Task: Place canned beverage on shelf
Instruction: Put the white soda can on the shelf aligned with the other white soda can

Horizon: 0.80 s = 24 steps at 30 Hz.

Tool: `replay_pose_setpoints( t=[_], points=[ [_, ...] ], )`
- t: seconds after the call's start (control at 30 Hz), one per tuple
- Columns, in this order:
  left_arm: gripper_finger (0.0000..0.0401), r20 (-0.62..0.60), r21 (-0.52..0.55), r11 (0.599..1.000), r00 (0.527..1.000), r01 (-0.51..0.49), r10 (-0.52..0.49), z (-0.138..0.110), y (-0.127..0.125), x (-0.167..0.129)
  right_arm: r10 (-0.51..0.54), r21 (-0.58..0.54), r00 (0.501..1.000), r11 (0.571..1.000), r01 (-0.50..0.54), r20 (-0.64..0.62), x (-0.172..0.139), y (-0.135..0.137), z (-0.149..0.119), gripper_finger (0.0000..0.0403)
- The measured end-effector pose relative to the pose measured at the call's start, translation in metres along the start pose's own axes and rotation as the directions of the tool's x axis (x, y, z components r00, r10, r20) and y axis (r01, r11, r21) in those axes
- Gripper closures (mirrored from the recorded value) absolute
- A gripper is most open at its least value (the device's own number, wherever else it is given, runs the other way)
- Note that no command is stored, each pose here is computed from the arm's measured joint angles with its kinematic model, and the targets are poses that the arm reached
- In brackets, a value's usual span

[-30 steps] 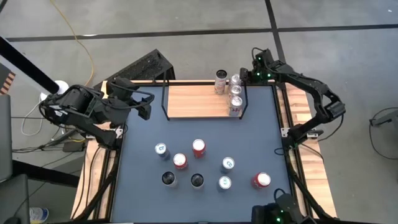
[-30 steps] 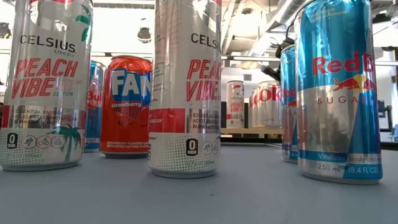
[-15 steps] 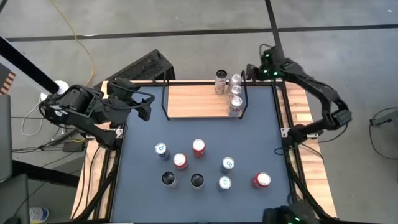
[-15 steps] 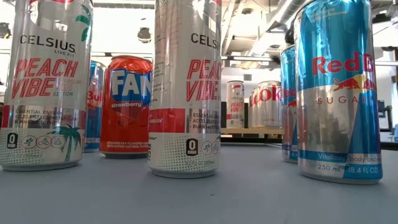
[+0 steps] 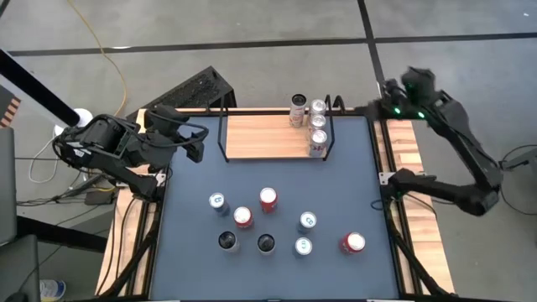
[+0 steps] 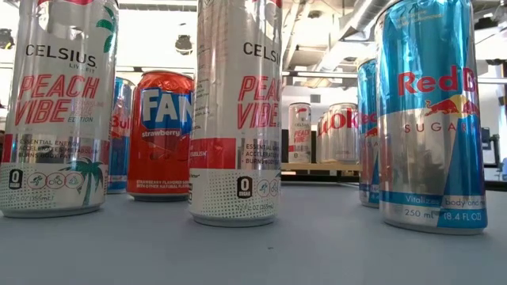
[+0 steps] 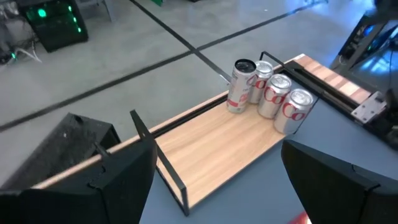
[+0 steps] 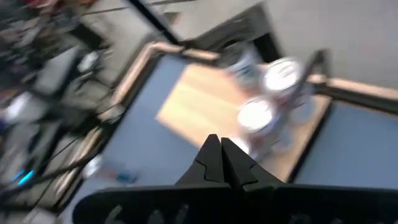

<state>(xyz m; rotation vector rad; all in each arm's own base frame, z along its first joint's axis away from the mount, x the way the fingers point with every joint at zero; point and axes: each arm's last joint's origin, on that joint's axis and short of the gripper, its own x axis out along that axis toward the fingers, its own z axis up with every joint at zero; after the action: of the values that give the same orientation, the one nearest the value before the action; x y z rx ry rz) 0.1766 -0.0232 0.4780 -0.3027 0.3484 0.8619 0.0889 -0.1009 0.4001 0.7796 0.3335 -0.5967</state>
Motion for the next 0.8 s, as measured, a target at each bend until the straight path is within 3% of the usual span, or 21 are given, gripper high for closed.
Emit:
replay_pose_setpoints(
  t=[0.17,0.43,0.63,0.8],
  points=[
    [0.0069,-0.028,-0.086,0.996,0.999,0.023,-0.025,-0.001,-0.001,0.0,0.167,-0.085,0.985,0.982,-0.169,-0.032,-0.043,0.019,-0.034,0.0403],
    [0.0069,-0.027,-0.11,0.992,0.998,0.057,-0.06,0.001,-0.008,0.002,0.397,-0.08,0.917,0.915,-0.394,0.027,-0.111,0.02,-0.08,0.0403],
    [0.0069,-0.024,-0.102,0.994,0.999,0.041,-0.044,0.0,-0.016,0.01,0.454,-0.098,0.889,0.889,-0.448,0.054,-0.129,0.011,-0.099,0.0392],
    [0.0069,-0.056,-0.092,0.995,0.997,0.047,-0.052,-0.002,-0.022,0.017,0.483,-0.134,0.873,0.871,-0.472,0.067,-0.13,0.013,-0.099,0.0359]
  ],
)
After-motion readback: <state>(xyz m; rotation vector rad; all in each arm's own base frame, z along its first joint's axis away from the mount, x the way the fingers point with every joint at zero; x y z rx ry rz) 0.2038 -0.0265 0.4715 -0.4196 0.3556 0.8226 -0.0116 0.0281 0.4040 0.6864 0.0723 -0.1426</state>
